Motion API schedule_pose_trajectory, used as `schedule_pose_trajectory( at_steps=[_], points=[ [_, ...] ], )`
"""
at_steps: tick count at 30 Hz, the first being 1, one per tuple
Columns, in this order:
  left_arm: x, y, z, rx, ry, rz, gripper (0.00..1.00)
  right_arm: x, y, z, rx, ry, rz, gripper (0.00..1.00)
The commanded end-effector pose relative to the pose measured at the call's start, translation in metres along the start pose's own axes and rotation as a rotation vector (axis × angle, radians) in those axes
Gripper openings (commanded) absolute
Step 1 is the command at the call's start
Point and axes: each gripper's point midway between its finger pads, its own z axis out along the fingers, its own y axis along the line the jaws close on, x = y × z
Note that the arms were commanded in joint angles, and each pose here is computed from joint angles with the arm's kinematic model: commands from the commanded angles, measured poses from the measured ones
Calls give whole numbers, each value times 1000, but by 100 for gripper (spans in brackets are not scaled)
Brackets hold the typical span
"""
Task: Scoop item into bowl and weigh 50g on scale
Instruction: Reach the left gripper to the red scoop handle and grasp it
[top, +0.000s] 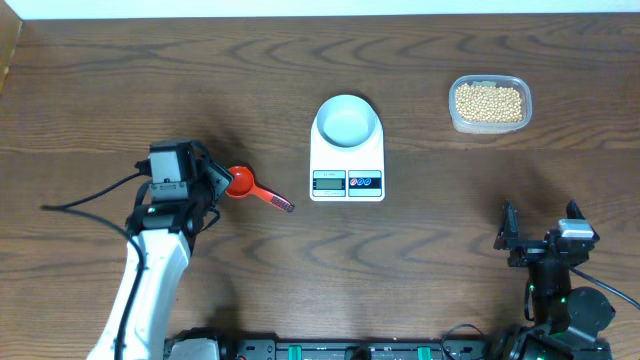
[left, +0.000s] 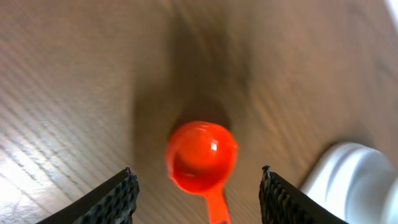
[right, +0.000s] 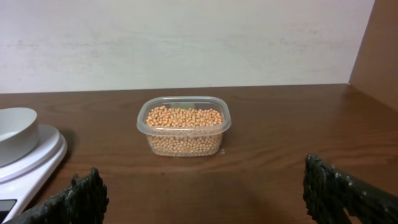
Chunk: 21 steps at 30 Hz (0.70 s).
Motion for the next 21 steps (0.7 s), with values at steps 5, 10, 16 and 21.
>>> schedule_pose_trajectory(
  at_steps=[5, 10, 16, 21],
  points=[
    [-4, 25, 28, -157, -17, -12, 65, 2, 1, 0, -2, 2, -7, 99],
    [-2, 26, 46, -167, -6, -11, 65, 2, 1, 0, -2, 2, -7, 99],
    [10, 21, 60, -166, 19, 23, 65, 2, 1, 0, -2, 2, -7, 99],
    [24, 10, 69, -150, 39, 72, 66, 2, 1, 0, -2, 2, -7, 99]
  ],
)
